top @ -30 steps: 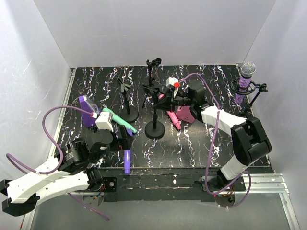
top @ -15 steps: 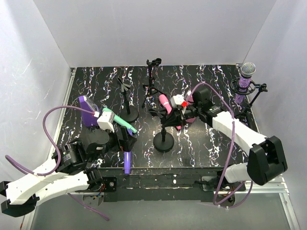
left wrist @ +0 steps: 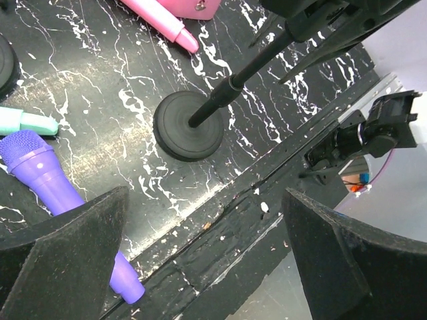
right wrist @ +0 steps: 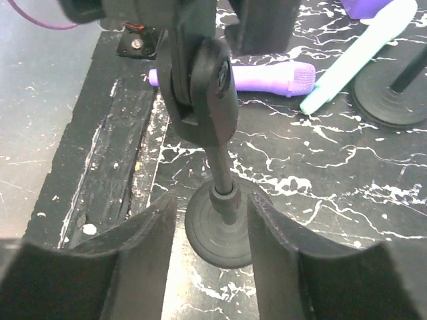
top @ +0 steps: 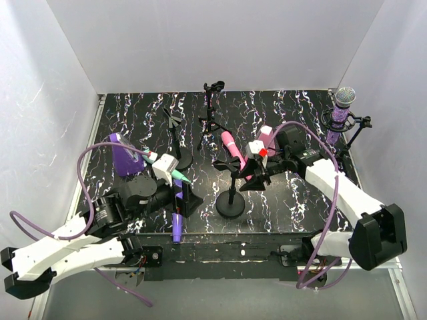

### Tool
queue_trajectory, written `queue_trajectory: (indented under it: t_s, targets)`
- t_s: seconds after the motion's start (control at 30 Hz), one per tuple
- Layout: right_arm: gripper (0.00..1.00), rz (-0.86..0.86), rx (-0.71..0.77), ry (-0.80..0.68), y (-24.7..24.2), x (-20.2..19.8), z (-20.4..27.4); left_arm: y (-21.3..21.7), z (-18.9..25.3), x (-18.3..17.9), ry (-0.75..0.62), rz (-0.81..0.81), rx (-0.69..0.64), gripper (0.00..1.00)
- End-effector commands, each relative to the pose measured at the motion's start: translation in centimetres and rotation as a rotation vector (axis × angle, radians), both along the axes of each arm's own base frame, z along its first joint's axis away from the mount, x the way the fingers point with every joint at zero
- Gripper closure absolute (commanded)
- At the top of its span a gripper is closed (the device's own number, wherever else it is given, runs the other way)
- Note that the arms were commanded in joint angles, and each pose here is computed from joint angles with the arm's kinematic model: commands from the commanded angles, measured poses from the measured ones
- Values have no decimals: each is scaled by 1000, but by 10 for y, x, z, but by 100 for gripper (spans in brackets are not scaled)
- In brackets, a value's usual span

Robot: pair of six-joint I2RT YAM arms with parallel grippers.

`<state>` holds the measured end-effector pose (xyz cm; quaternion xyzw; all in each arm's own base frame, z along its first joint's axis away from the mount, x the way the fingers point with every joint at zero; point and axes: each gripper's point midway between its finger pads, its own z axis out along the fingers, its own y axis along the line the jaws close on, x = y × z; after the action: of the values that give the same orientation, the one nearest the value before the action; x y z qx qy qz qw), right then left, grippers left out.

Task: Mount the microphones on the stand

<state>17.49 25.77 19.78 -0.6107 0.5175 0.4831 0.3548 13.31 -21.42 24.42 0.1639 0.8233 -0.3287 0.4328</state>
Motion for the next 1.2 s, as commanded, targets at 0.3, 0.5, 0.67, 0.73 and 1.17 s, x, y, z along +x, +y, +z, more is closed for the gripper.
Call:
queue_trajectory:
  t_s: [0.3,0.5,0.67,0.73,1.17]
  targets:
    - [36,-146,-86,13,-38,-16,31,23,-37,9,97,165,115,2]
    - [36,-178,-116,22,-55,-40,17,37,-60,13,144,270,154,2]
    - [29,-248,-48,43,-64,-41,6,37,-81,18,189,336,207,2]
    - [27,-255,-19,70,-66,-42,0,34,-92,21,210,354,244,2]
    - [23,-329,-15,73,-77,-34,-28,42,-158,62,401,429,399,2]
